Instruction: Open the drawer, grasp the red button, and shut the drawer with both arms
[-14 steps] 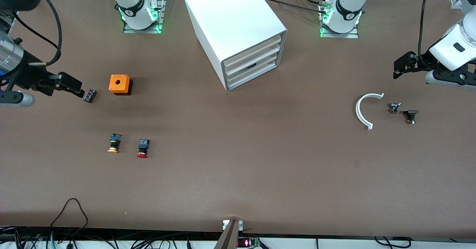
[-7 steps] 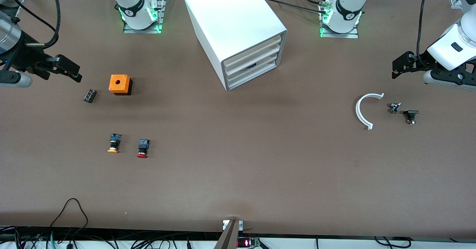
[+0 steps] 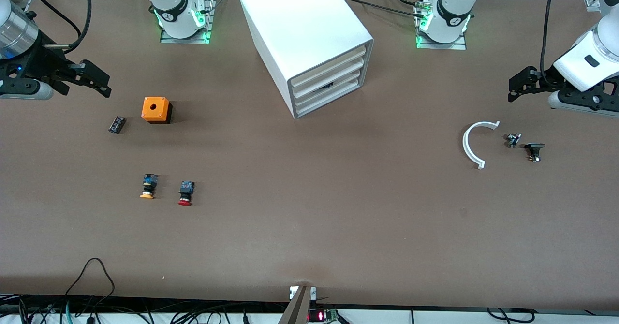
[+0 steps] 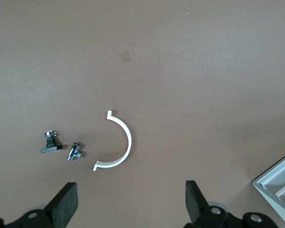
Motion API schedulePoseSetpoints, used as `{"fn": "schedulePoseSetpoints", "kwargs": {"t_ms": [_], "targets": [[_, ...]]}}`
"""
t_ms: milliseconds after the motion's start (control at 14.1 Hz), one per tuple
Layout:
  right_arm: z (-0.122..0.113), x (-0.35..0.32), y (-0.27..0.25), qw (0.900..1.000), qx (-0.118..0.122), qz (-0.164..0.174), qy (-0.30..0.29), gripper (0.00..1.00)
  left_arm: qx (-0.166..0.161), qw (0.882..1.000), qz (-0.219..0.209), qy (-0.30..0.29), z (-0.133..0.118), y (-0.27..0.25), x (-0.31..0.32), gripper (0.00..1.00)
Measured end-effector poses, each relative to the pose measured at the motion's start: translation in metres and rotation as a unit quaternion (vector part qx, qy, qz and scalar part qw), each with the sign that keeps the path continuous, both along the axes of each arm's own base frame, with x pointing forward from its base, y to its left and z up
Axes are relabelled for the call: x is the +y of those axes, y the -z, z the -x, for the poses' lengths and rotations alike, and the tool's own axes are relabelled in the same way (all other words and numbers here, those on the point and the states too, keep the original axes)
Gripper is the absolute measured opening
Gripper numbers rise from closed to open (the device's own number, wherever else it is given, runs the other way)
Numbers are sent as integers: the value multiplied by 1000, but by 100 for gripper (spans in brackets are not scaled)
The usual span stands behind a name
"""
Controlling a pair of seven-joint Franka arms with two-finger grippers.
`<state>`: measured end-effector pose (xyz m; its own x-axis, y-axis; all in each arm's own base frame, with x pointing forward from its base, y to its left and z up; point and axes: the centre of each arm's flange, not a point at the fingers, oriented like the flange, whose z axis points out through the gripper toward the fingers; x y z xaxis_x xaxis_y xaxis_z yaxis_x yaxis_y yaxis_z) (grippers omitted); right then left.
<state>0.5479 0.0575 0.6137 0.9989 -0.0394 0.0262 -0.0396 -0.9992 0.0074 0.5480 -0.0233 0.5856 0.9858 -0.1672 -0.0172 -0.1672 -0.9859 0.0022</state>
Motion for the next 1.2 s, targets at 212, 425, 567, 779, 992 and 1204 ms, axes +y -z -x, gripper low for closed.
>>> {"fn": "schedulePoseSetpoints", "kwargs": {"t_ms": [212, 425, 567, 779, 992, 1204], "targets": [[0, -1, 0, 1000, -1, 0, -2, 100, 0, 1000, 0, 0, 0, 0, 0, 100], [0, -2, -3, 1000, -4, 0, -1, 100, 2, 1000, 0, 0, 1, 0, 0, 100], [1, -3, -5, 1000, -6, 0, 0, 100, 4, 1000, 0, 1, 1, 1, -1, 100], [1, -3, -7, 1000, -8, 0, 0, 100, 4, 1000, 0, 3, 1, 1, -3, 100], [1, -3, -7, 1000, -8, 0, 0, 100, 4, 1000, 0, 4, 1, 1, -4, 100], [1, -3, -8, 1000, -10, 0, 0, 100, 4, 1000, 0, 4, 1, 1, -4, 100]]}}
